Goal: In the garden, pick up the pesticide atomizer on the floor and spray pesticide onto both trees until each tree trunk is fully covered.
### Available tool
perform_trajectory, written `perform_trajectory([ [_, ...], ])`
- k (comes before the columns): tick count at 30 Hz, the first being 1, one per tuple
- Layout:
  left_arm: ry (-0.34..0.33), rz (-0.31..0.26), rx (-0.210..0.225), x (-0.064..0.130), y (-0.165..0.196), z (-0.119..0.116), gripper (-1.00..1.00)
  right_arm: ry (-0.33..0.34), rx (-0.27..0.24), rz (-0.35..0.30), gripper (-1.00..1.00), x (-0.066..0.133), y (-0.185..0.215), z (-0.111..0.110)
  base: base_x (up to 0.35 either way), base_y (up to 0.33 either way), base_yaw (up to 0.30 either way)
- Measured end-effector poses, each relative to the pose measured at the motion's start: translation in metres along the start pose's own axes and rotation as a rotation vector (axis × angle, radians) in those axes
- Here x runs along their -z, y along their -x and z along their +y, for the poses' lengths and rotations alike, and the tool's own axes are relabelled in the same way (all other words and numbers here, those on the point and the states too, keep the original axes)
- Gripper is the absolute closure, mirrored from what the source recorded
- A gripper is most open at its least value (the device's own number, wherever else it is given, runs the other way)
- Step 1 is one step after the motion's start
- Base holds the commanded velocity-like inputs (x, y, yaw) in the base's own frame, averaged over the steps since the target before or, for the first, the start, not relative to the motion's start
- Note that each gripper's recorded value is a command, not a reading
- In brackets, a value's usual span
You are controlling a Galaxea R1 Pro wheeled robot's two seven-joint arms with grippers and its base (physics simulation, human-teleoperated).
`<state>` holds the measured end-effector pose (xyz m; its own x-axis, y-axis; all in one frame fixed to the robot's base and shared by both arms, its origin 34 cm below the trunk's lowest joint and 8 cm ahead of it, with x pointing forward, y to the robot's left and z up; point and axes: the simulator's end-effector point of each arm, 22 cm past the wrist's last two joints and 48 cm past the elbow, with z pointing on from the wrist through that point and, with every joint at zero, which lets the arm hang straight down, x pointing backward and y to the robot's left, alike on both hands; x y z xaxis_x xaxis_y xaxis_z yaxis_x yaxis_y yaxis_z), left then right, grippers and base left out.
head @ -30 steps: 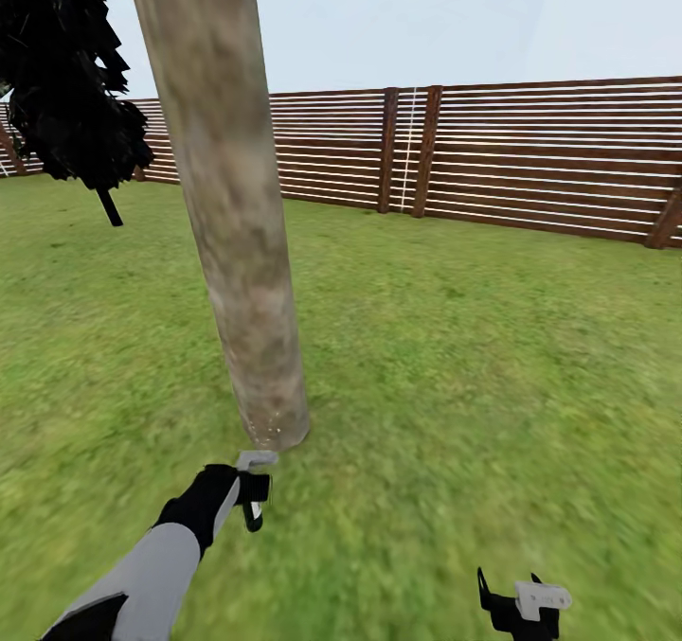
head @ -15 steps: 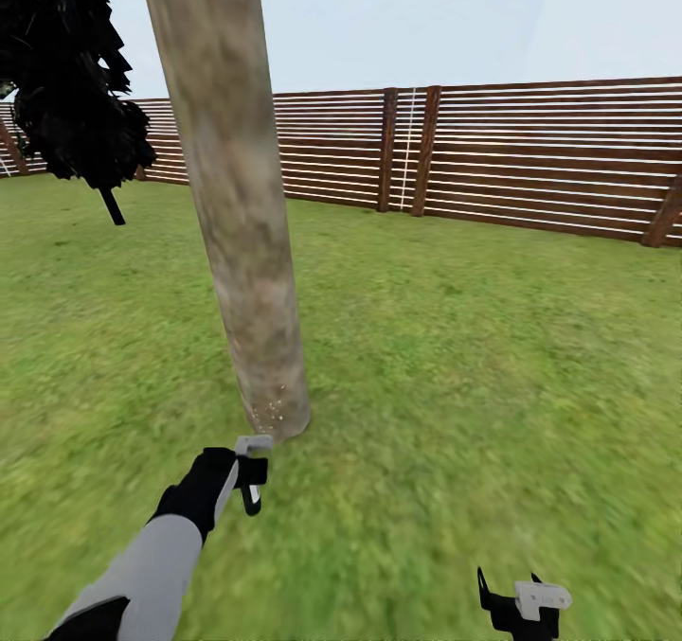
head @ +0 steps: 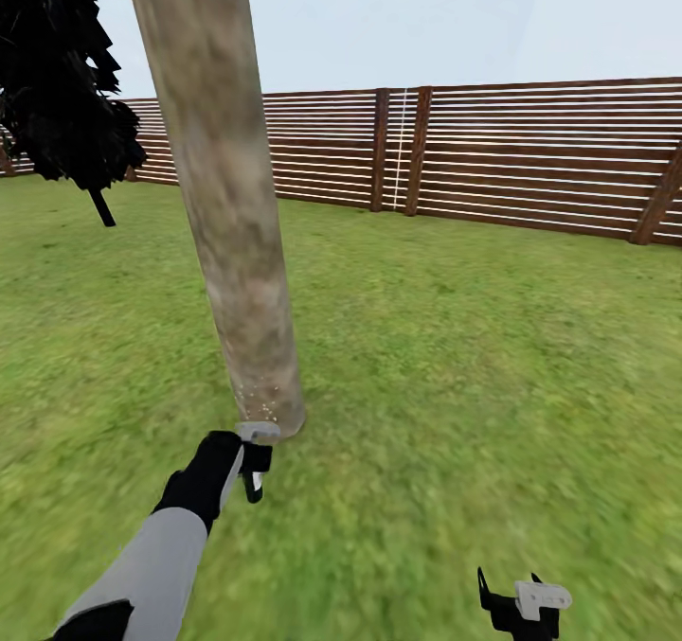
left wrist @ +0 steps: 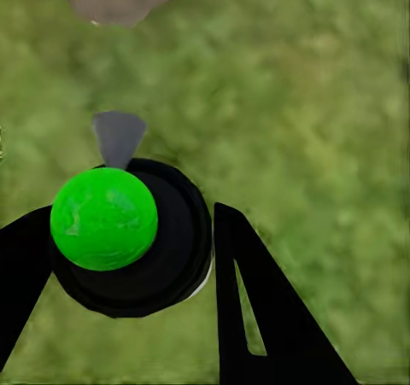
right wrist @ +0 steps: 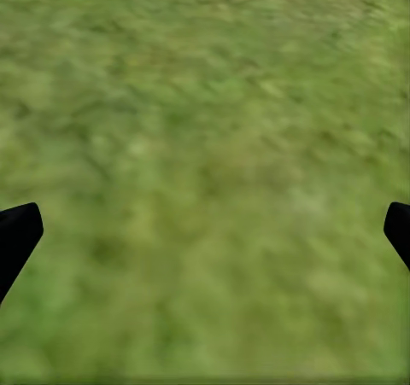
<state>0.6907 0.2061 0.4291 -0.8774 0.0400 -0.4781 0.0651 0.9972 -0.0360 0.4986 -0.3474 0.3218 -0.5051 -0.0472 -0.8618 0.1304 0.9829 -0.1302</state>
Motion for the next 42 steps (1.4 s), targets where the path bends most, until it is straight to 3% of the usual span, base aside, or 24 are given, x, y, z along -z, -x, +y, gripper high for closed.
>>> perform_trajectory([
  [1, 0.013, 0.009, -0.008, 0.000, -0.001, 0.006, 1.00, 0.000, 0.000, 0.000, -1.00, 0.000, 0.000, 0.000, -0.012, 0.005, 0.000],
  [2, 0.048, -0.029, -0.002, 0.009, 0.013, 0.026, 1.00, 0.000, 0.000, 0.000, -1.00, 0.000, 0.000, 0.000, -0.121, 0.063, 0.000],
  [6, 0.076, -0.071, 0.011, 0.018, 0.028, 0.046, 1.00, 0.000, 0.000, 0.001, -1.00, 0.000, 0.000, 0.000, -0.183, 0.107, 0.000],
  [9, 0.070, -0.073, 0.015, 0.018, 0.028, 0.044, 1.00, 0.001, 0.001, 0.001, -1.00, 0.000, -0.001, 0.000, -0.026, 0.016, 0.000],
  [12, 0.038, -0.076, 0.007, 0.018, 0.031, 0.020, 1.00, 0.002, 0.001, 0.001, -1.00, 0.000, -0.001, 0.001, -0.001, 0.001, 0.000],
  [15, 0.038, -0.081, 0.007, 0.020, 0.036, 0.019, 1.00, 0.003, 0.001, 0.001, -1.00, 0.000, -0.001, 0.001, 0.000, 0.000, 0.000],
  [18, 0.077, -0.113, 0.018, 0.030, 0.049, 0.043, 1.00, 0.004, 0.001, 0.002, -1.00, 0.000, -0.001, 0.002, 0.000, 0.000, 0.000],
  [20, 0.108, -0.116, 0.044, 0.033, 0.048, 0.070, 1.00, 0.004, 0.001, 0.002, -1.00, 0.000, -0.001, 0.001, 0.000, 0.000, 0.000],
  [22, 0.115, -0.115, 0.069, 0.034, 0.046, 0.082, 1.00, 0.004, 0.000, 0.002, -1.00, 0.000, -0.001, 0.002, 0.000, 0.000, 0.000],
  [24, 0.100, -0.113, 0.068, 0.032, 0.045, 0.071, 1.00, 0.004, 0.000, 0.002, -1.00, 0.000, -0.001, 0.002, -0.088, 0.000, 0.000],
  [27, 0.043, -0.123, 0.019, 0.031, 0.054, 0.023, 1.00, 0.004, 0.000, 0.002, -1.00, 0.000, -0.001, 0.002, -0.300, 0.000, 0.000],
  [29, 0.032, -0.126, -0.002, 0.032, 0.056, 0.010, 1.00, 0.003, 0.000, 0.002, -1.00, 0.000, -0.001, 0.001, -0.145, 0.000, 0.000],
  [32, 0.044, -0.128, -0.005, 0.032, 0.057, 0.017, 1.00, 0.004, 0.000, 0.002, -1.00, 0.000, -0.001, 0.002, -0.020, 0.000, 0.000],
  [34, 0.077, -0.153, -0.004, 0.040, 0.067, 0.036, 1.00, 0.004, 0.000, 0.001, -1.00, 0.000, -0.001, 0.002, -0.003, 0.000, 0.000],
  [35, 0.104, -0.169, 0.009, 0.047, 0.074, 0.054, 1.00, 0.004, 0.000, 0.001, -1.00, 0.000, -0.001, 0.002, 0.000, 0.000, 0.000],
  [36, 0.126, -0.149, 0.055, 0.055, 0.072, 0.074, 1.00, 0.004, 0.000, 0.001, -1.00, 0.000, -0.001, 0.002, 0.000, 0.000, 0.000],
  [37, 0.125, -0.139, 0.081, 0.058, 0.071, 0.079, 1.00, 0.004, 0.000, 0.002, -1.00, 0.000, -0.001, 0.002, 0.000, 0.000, 0.000],
  [40, 0.101, -0.133, 0.087, 0.061, 0.074, 0.065, 1.00, 0.004, 0.000, 0.002, -1.00, 0.000, -0.001, 0.002, 0.000, 0.000, 0.000],
  [42, 0.074, -0.135, 0.029, 0.061, 0.079, 0.034, 1.00, 0.003, 0.000, 0.002, -1.00, 0.000, -0.001, 0.001, 0.000, 0.000, 0.000],
])
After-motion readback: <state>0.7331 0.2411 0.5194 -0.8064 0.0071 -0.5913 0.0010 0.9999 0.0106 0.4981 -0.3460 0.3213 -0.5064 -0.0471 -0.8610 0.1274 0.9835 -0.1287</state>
